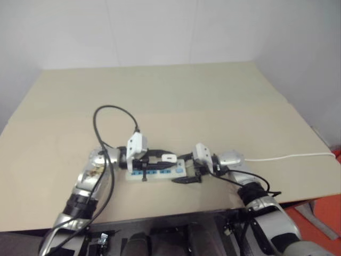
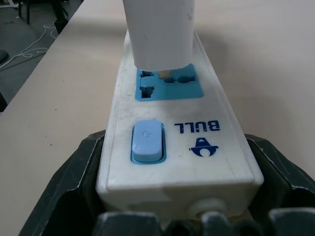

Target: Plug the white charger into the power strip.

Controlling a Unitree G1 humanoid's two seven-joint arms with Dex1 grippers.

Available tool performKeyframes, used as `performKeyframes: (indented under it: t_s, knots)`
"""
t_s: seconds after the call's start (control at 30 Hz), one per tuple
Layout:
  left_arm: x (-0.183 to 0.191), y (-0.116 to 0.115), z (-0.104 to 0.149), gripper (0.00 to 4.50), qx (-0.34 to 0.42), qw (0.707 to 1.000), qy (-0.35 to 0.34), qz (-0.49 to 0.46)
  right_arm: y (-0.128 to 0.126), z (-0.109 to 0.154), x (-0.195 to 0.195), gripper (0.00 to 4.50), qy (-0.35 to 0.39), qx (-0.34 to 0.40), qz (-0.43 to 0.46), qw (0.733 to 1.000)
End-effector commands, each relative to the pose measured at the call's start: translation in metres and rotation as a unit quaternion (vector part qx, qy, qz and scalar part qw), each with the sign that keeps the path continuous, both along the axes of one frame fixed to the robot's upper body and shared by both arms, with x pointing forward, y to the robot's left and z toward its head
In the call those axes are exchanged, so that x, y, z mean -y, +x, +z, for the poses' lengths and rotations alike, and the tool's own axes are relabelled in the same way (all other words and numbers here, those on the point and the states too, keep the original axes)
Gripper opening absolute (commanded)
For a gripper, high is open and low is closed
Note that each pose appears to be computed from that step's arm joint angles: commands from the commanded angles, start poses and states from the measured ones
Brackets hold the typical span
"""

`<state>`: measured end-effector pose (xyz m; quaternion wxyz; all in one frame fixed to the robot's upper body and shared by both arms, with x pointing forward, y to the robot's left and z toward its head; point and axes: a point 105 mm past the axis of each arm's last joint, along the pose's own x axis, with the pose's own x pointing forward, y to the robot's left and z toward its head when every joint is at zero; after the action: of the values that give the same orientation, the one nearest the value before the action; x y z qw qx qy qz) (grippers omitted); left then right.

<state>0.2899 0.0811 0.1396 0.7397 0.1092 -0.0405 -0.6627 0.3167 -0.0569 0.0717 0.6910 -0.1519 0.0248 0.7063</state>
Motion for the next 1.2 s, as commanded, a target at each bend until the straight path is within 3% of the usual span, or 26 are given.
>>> performKeyframes:
  t_s: [0.03, 1.2]
  knots:
    - [0.003, -0.001, 0.003, 1.01, 0.012, 1.0, -0.013, -0.001, -0.005, -0.013, 0.0, 3.46, -0.018, -0.021, 0.002, 1.0]
    - [-0.008, -0.002, -0.01, 1.01, -0.009, 1.0, 0.013, -0.016, -0.004, -0.012, 0.001, 3.46, -0.018, -0.022, -0.006, 1.0]
